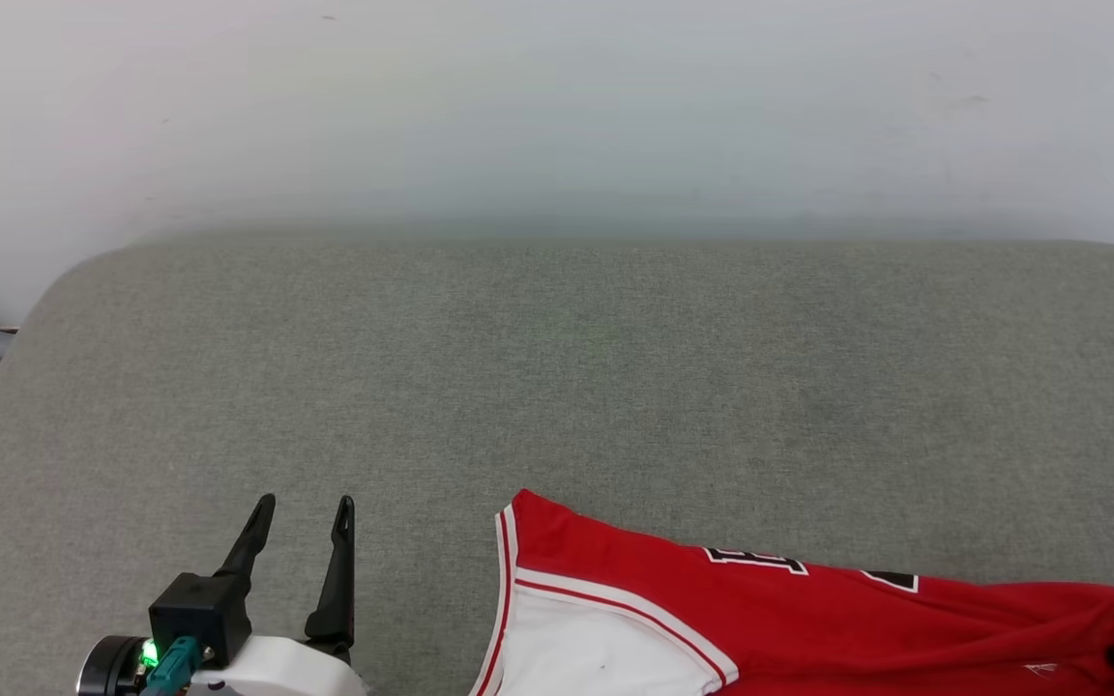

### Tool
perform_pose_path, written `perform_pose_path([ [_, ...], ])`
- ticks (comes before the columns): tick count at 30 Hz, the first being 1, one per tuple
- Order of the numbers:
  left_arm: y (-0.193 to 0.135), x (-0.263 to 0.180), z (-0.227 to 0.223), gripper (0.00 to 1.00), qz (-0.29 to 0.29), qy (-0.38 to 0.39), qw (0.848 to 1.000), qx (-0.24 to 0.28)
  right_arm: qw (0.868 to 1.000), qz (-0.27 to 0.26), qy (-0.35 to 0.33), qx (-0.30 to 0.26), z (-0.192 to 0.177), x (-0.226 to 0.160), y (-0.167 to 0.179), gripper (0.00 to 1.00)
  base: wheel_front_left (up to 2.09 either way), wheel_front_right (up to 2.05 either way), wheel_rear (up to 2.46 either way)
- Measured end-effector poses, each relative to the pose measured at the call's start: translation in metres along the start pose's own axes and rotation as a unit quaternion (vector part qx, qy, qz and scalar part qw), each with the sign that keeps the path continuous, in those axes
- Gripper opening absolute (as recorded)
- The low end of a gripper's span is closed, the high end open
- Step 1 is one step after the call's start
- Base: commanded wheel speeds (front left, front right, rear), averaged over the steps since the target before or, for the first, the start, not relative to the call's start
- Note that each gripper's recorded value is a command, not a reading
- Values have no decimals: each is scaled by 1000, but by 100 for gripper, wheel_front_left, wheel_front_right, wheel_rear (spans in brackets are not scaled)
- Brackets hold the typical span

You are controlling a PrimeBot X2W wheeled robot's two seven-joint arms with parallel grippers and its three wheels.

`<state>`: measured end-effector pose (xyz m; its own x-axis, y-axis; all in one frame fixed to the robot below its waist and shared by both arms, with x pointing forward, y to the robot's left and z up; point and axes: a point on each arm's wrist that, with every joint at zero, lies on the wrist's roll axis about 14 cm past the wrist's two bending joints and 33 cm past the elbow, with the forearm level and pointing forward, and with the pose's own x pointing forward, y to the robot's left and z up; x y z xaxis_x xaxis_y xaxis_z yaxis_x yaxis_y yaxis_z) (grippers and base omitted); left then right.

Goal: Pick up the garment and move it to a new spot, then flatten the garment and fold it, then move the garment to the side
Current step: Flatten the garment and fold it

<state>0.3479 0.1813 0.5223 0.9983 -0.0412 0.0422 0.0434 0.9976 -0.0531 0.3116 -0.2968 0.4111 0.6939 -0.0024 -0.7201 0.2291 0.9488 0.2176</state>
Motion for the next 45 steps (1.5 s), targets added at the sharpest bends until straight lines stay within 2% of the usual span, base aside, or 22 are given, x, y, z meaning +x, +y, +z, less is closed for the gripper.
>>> perform_pose_path([
  [2,-2,1,0,100,-2,0,1000,0,1000,-2,-1,20,0,-3,-5,0,0,0,0],
  [4,-4,1,0,100,-5,0,1000,0,998,18,1,60,-2,-3,3,0,0,0,0],
  [7,-5,1,1,100,-8,-1,1000,-1,987,89,19,133,-8,-2,36,0,0,0,0],
  [10,-5,0,1,100,-7,-1,1000,-2,963,187,48,187,-11,-7,84,0,0,0,0],
  [16,-3,-4,1,100,-2,-1,1000,-3,912,321,100,237,-15,-21,143,0,0,0,0],
  [19,-1,-6,4,100,0,-7,1000,-5,873,388,127,266,-21,-25,179,0,0,0,0],
  [21,0,-7,5,100,2,-8,1000,-6,855,417,141,274,-25,-26,203,0,0,0,0],
  [23,0,-8,5,100,3,-7,1000,-8,842,438,159,272,-33,-28,227,0,0,0,0],
  [27,1,-6,7,100,7,-11,1000,-12,824,469,192,252,-49,-31,275,0,0,0,0],
  [31,5,-4,4,100,14,-9,1000,-15,811,488,212,244,-60,-31,310,0,0,0,0],
  [34,7,-3,0,100,19,-5,1000,-19,808,491,219,241,-66,-29,327,0,0,0,0],
  [37,11,-1,-4,100,24,-2,1000,-20,815,482,219,235,-71,-20,335,0,0,0,0],
  [39,12,1,-7,100,27,0,999,-21,827,468,204,235,-70,-9,334,0,0,0,0],
  [42,15,5,-11,100,30,4,999,-23,836,452,207,232,-77,2,333,0,0,0,0],
  [43,15,6,-13,100,32,7,999,-23,838,448,211,229,-81,4,333,38,0,0,0],
  [44,15,7,-14,100,31,9,999,-23,838,446,216,228,-84,5,333,89,0,0,0],
  [45,16,8,-14,100,32,8,999,-22,840,444,213,229,-84,6,333,100,0,0,0],
])
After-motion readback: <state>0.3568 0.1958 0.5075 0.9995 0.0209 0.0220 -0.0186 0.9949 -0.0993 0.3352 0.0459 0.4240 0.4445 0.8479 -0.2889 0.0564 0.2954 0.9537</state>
